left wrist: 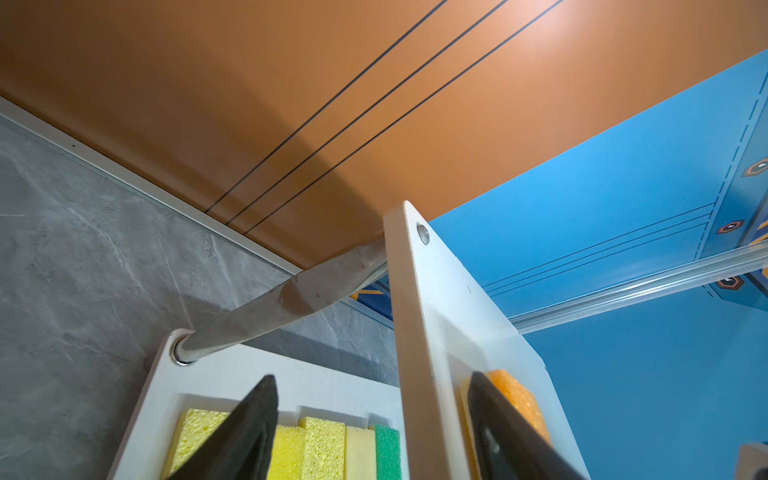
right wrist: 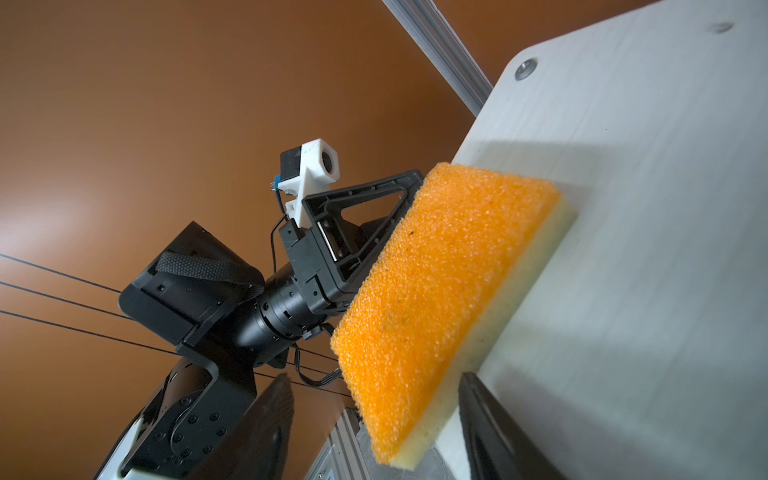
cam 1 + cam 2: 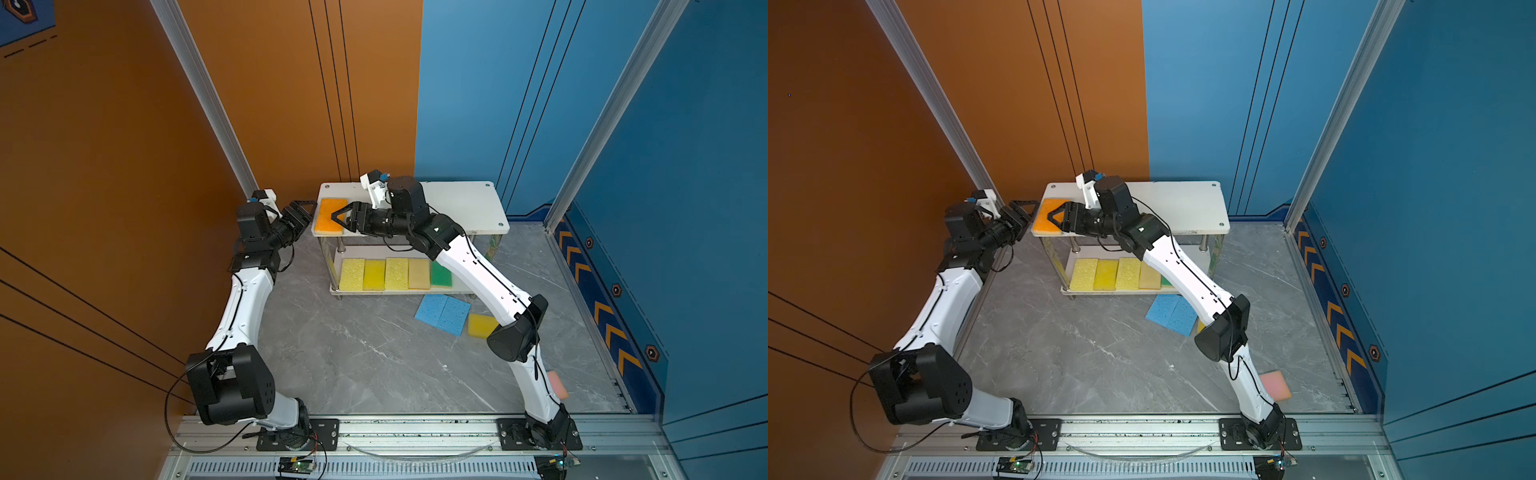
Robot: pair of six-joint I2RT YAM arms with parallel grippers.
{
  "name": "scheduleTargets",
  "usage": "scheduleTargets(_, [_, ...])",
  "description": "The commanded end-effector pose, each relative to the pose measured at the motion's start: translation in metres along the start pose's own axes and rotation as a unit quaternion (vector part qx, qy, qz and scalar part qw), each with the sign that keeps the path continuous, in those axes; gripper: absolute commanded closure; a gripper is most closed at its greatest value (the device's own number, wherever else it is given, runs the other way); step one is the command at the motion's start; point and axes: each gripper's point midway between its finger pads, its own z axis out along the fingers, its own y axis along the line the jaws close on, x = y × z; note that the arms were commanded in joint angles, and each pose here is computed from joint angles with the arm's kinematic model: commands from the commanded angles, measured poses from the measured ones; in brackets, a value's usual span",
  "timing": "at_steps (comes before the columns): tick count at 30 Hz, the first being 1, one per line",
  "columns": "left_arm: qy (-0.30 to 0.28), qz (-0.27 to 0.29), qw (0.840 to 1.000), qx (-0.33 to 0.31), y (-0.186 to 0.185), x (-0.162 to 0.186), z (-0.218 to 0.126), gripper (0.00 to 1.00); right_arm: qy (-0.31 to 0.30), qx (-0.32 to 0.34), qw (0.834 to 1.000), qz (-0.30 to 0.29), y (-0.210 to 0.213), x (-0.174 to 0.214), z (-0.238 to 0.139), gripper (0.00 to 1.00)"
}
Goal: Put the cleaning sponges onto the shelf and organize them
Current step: 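Press the orange sponge flat on the top shelf while the left gripper approaches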
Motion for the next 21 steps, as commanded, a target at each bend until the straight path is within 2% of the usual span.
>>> scheduleTargets(1, [-0.021, 0.017, 1.000, -0.005, -0.009, -0.010, -0.024, 0.27, 0.004, -0.002, 1.000, 0.000, 0.002, 0.003, 0.003, 0.35])
scheduleTargets(11, [-0.030, 0.012, 0.999, -0.004, -0.015, 0.013, -0.081, 0.27, -0.006, -0.011, 1.000, 0.018, -0.005, -0.001, 0.018, 0.35])
scheduleTargets(19, [-0.023, 0.032, 0.999, -0.003, -0.026, 0.049, -0.123, 0.28, -0.020, -0.010, 0.999, 0.025, -0.013, -0.008, 0.022, 0.35])
scheduleTargets(21, [-0.001, 0.021, 1.000, -0.014, -0.017, 0.066, -0.126, 0.27, -0.021, -0.010, 0.999, 0.025, -0.013, -0.009, 0.022, 0.35])
